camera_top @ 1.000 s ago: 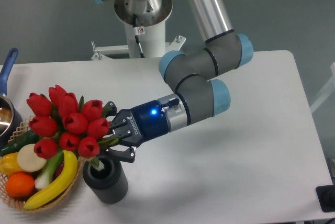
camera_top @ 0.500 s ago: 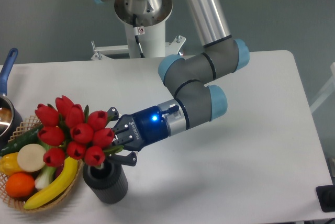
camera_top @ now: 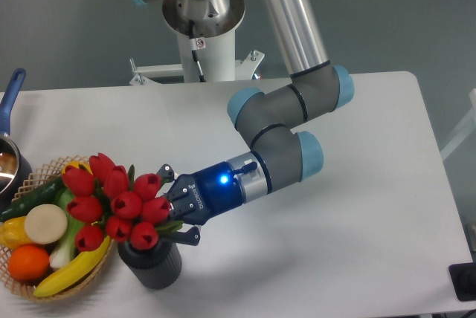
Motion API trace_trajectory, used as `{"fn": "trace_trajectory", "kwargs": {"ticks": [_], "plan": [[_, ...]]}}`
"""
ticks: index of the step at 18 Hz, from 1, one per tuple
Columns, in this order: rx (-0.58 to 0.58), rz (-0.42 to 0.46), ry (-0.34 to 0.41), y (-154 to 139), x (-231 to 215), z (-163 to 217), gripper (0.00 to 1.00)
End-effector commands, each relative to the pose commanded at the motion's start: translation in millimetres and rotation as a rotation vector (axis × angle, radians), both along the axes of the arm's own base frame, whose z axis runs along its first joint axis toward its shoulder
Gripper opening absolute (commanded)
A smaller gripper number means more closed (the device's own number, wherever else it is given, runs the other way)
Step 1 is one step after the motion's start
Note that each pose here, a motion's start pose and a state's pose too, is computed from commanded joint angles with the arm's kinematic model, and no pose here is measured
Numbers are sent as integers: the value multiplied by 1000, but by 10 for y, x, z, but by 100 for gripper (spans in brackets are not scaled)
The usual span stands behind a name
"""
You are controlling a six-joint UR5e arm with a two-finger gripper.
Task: Insert the flowers into the vase
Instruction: 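Push the tulip stems down into the black vase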
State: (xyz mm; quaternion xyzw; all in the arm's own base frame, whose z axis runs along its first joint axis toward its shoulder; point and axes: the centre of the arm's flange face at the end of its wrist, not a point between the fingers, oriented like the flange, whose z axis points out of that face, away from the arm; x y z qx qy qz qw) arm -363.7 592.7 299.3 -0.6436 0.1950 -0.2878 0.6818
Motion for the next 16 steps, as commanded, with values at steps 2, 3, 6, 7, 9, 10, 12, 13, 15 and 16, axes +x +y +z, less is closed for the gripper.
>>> {"fn": "trace_trajectory", "kwargs": {"ticks": [2,3,6,7,9,10,12,13,15,16], "plan": [[-8,2,-7,-3,-12,-64,20],[-11,3,-11,-9,-20,-105,20],[-15,7,-14,-23,-35,-130,20],[-16,8,-15,-28,-45,-140,20],[-22,11,-23,-31,-73,-210,20],[-20,12,-20,-31,-73,-236,20],[-6,16,-4,-42,-60,-356,20],[5,19,9,-51,-48,-406,20],[9,22,14,-74,-35,-464,20],[5,25,9,-95,-41,-488,20]]}}
